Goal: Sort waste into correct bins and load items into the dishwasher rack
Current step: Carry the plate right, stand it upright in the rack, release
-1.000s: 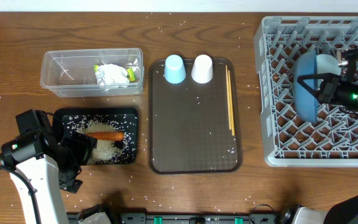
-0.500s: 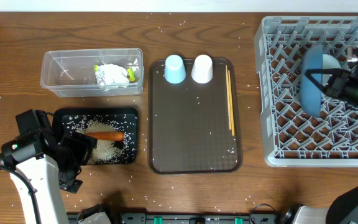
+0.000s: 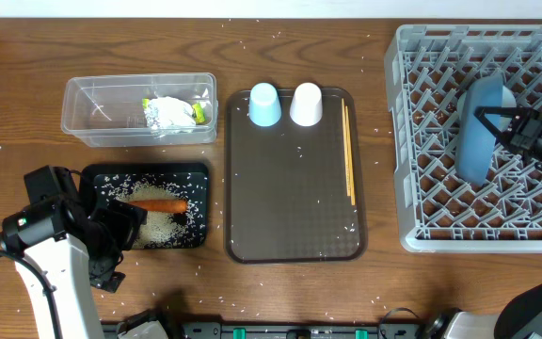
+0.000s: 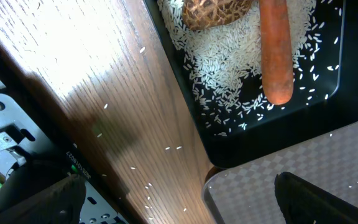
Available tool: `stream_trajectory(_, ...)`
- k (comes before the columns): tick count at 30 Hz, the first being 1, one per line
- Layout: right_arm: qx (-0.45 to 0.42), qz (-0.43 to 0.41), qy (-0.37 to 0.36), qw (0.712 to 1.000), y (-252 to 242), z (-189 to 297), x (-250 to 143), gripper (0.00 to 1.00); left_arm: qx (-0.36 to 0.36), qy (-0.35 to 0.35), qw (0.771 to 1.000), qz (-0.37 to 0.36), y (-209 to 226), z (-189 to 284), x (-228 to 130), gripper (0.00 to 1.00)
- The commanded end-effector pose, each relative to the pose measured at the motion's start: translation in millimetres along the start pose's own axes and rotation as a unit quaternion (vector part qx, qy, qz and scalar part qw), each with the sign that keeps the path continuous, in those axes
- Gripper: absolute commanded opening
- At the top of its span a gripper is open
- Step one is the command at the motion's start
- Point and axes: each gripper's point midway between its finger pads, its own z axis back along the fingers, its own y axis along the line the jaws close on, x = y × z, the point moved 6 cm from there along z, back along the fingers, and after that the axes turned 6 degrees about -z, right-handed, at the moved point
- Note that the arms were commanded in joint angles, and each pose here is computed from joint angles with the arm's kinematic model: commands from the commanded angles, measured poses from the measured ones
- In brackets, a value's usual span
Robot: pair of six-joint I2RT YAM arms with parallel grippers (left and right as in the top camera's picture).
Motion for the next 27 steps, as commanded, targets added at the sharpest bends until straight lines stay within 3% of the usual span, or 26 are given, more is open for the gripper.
stream_trajectory(1,0.026,-0.03,0.005,0.999,1.7,0.9,-2.2,0.01,0.005,-0.002,1.0,0.009,1.8,-0.1,1.0,0.98)
stream_trajectory(5,0.018,-0.045,0.005,0.999,-1.1,3.3,-4.1,0.01,0.005,-0.002,1.0,0.009,1.8,-0.1,1.0,0.98)
stream_trajectory(12,-0.077,-0.083,-0.016,0.993,-27.0,18.0,-5.3,0.01,0.005,-0.002,1.0,0.009,1.7,-0.1,1.0,0.98)
stream_trajectory(23,-0.108,-0.092,-0.046,0.989,-40.3,38.1,-0.9,0.01,0.005,-0.002,1.0,0.009,1.7,-0.1,1.0,0.98)
stream_trajectory(27,-0.114,-0.093,-0.046,0.988,-41.5,38.6,-1.1,0.07,0.005,-0.002,1.0,0.009,1.7,-0.1,1.0,0.98)
